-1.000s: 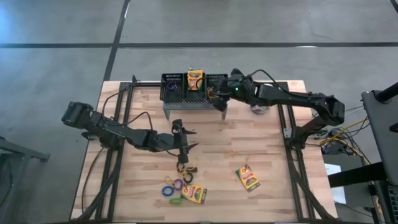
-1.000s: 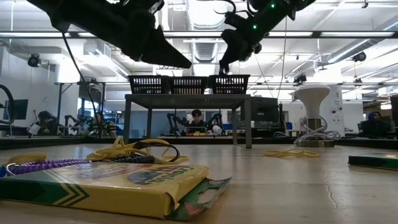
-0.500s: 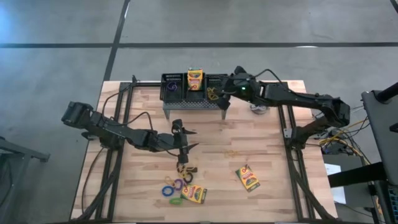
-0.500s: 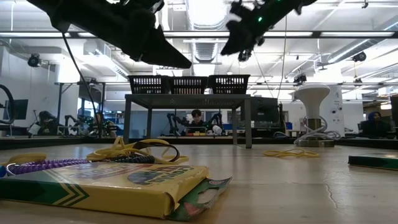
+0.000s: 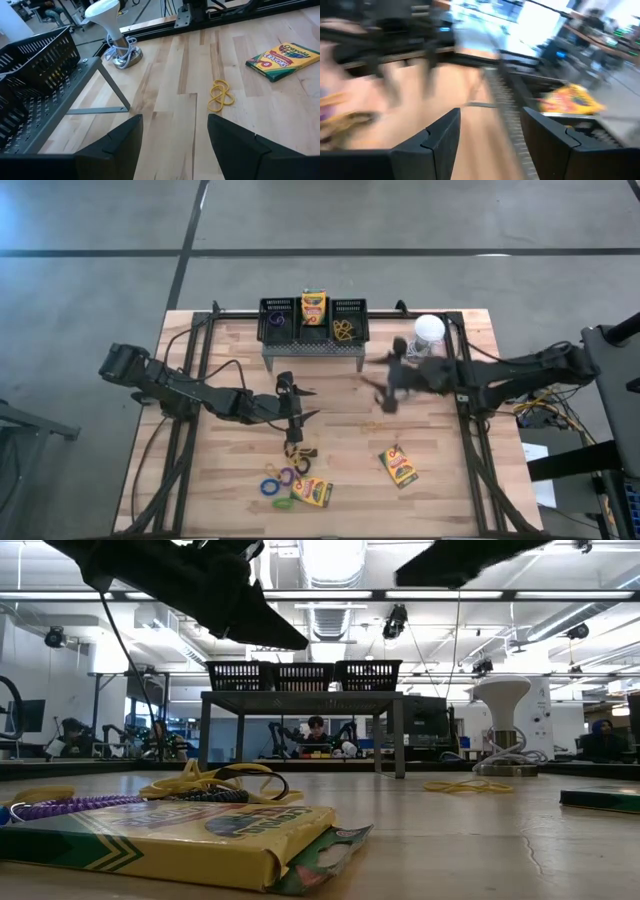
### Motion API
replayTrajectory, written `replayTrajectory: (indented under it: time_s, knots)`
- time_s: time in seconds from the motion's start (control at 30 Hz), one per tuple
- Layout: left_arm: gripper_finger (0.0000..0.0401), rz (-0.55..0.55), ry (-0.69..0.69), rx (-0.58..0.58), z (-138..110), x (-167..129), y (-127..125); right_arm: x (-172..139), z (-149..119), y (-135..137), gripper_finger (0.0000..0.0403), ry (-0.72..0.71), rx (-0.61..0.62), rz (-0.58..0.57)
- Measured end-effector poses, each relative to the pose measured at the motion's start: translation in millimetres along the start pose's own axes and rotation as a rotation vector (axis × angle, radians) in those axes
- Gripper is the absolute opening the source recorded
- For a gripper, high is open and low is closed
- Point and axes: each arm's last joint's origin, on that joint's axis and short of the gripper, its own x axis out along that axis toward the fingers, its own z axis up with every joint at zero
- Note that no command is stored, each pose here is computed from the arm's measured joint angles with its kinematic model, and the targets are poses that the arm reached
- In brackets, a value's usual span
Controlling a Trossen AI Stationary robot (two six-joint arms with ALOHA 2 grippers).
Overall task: Pick & Place Office Desk Supplies
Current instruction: Put the yellow rubber band into the right black basket on the shelf
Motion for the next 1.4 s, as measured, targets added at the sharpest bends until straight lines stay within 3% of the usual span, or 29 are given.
replayTrajectory:
  time_s: [0.3, 0.5, 0.67, 0.83, 1.1, 1.23, 1.4]
  knots:
    - [0.0228, 0.000, -0.003, -0.002, 0, 0, 0, -28, -38, 47, 0.0203, 0.030, -0.083, 0.219]
    - [0.0228, 0.000, -0.003, -0.002, 0, 0, 0, -26, -45, 53, 0.0203, 0.085, 0.055, 0.238]
    - [0.0228, 0.000, 0.000, -0.002, 0, 0, 0, -27, -38, 54, 0.0203, 0.202, 0.095, 0.282]
    - [0.0228, 0.000, 0.000, -0.004, 0, 0, 0, -25, -44, 56, 0.0203, 0.413, 0.079, 0.264]
    - [0.0228, 0.000, 0.001, -0.018, 0, 0, 0, -6, -71, 74, 0.0203, 0.607, 0.054, 0.343]
    - [0.0228, 0.000, 0.001, -0.018, 0, 0, 0, 12, -87, 81, 0.0203, 0.676, 0.037, 0.320]
    - [0.0228, 0.000, 0.003, -0.018, 0, 0, 0, 37, -105, 85, 0.0203, 0.713, 0.037, 0.392]
